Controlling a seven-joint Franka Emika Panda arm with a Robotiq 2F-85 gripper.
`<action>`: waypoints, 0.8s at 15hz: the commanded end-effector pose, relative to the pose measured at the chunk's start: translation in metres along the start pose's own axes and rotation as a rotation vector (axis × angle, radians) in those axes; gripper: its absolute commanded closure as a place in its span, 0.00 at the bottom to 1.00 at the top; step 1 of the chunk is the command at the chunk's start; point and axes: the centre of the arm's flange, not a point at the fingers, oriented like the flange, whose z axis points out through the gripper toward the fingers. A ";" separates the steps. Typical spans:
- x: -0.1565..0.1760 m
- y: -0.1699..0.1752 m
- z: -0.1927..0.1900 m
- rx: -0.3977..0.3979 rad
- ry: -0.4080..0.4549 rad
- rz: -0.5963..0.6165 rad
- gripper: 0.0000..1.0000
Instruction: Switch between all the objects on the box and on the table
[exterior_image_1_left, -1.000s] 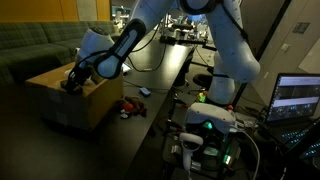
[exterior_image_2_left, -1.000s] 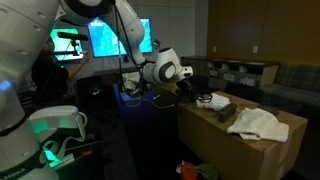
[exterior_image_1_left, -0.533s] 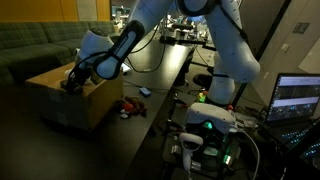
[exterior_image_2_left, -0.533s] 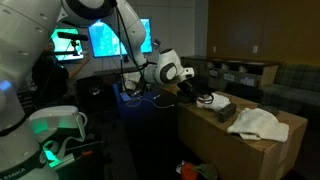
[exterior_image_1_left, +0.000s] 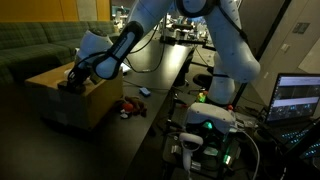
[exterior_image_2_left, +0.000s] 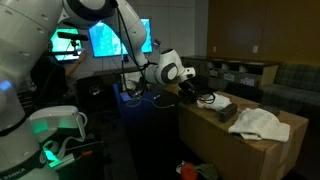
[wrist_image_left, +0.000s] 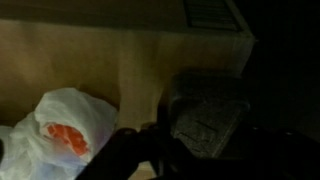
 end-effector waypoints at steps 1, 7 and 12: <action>0.001 0.001 -0.016 0.020 -0.009 -0.080 0.68; -0.023 -0.004 -0.075 0.087 -0.018 -0.253 0.68; -0.064 -0.006 -0.119 0.156 -0.069 -0.385 0.68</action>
